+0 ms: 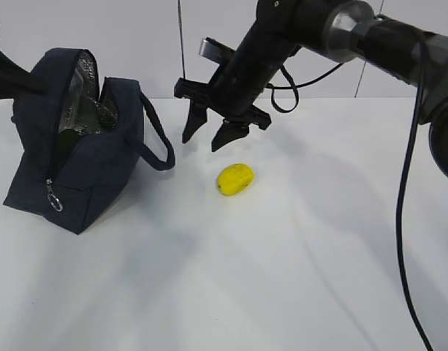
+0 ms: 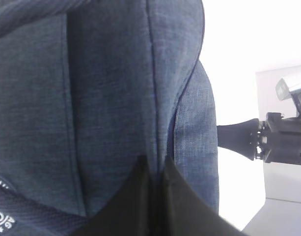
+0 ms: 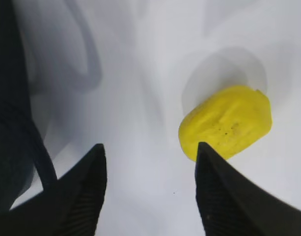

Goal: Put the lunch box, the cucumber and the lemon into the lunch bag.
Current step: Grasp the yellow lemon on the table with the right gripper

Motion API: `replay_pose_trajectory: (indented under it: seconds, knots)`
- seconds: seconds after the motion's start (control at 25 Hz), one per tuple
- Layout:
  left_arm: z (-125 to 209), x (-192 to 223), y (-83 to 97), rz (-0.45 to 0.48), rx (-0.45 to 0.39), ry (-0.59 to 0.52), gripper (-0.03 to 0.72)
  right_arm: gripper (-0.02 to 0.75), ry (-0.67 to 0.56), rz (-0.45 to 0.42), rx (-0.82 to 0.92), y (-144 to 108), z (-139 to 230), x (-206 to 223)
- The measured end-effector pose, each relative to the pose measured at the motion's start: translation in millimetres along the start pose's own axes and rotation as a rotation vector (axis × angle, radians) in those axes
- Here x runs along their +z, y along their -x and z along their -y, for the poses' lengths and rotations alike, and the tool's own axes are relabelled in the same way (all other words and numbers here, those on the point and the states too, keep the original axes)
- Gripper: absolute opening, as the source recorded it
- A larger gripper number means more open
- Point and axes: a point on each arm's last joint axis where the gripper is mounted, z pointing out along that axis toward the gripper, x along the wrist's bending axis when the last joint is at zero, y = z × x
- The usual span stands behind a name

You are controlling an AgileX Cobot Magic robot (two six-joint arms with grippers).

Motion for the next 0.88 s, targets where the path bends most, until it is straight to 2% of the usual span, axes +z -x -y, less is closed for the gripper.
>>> replay_pose_trajectory:
  seconds: [0.16, 0.4, 0.64, 0.88]
  knots:
    - [0, 0, -0.5, -0.004, 0.001, 0.003, -0.001, 0.42, 0.032, 0.143, 0.108, 11, -1, 1]
    - [-1, 0, -1.1, -0.011, 0.001, 0.01, -0.001, 0.435, 0.07, 0.206, 0.284, 16, -2, 0]
    - [-1, 0, -1.4, -0.013, 0.01, 0.01, -0.001, 0.437, 0.127, 0.314, 0.358, 13, 1, 4]
    - [0, 0, -2.0, -0.02, 0.018, -0.002, -0.001, 0.437, 0.109, 0.333, 0.414, 13, 5, 23]
